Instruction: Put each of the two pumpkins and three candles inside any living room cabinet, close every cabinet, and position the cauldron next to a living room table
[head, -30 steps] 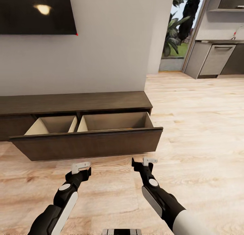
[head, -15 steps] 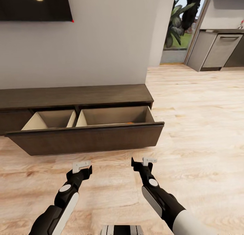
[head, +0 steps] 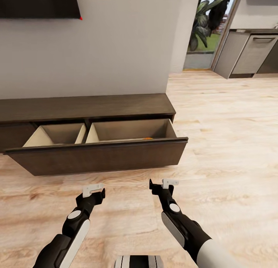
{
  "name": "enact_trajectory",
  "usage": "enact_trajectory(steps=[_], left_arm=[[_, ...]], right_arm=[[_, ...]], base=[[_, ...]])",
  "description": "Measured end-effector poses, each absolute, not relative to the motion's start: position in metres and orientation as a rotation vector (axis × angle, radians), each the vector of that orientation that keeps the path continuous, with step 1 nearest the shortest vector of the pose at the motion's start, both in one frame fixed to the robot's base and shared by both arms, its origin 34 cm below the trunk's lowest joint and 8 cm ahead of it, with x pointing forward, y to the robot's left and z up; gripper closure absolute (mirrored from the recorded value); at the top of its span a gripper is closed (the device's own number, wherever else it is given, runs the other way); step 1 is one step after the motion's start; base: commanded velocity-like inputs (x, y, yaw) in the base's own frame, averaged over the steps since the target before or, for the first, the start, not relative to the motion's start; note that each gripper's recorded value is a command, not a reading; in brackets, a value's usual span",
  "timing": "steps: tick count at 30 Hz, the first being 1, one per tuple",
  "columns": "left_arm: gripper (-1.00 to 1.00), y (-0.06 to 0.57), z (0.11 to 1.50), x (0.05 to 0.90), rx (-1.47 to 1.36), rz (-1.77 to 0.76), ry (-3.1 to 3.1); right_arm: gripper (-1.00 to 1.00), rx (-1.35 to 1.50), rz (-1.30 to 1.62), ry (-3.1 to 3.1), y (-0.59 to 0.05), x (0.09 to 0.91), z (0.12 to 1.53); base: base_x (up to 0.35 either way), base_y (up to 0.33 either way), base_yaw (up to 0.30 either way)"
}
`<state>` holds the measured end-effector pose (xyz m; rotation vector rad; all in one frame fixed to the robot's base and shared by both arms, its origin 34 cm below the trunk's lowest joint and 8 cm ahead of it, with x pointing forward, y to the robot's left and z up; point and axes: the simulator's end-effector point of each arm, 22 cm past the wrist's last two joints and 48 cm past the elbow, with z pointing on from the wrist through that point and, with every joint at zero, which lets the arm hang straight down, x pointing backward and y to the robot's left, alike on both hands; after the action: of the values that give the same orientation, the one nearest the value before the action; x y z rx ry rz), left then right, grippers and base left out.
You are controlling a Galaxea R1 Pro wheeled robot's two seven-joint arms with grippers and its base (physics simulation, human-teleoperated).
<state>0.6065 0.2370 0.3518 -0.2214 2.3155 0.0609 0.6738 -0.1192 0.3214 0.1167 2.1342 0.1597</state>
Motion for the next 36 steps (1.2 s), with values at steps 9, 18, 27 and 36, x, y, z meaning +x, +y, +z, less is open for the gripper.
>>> enact_trajectory(steps=[9,18,27,36], left_arm=[[-1.0,0.2369,0.3519,0.6063,-0.22,0.062,2.316],[-1.0,0.2374,0.3517,0.6062,-0.219,0.064,2.316],[-1.0,0.2382,0.3516,0.6063,-0.219,0.066,2.316],[-1.0,0.2378,0.3513,0.606,-0.219,0.066,2.317]], right_arm=[[-1.0,0.117,0.161,2.133,-0.1189,0.674,0.322],[-1.0,0.118,0.161,2.134,-0.119,0.6737,0.3216],[-1.0,0.117,0.161,2.135,-0.119,0.6735,0.321],[-1.0,0.117,0.161,2.136,-0.1192,0.6734,0.3206]], base=[[0.133,0.017,0.0],[0.224,0.053,0.0],[0.186,0.027,0.0],[0.133,0.045,0.0]])
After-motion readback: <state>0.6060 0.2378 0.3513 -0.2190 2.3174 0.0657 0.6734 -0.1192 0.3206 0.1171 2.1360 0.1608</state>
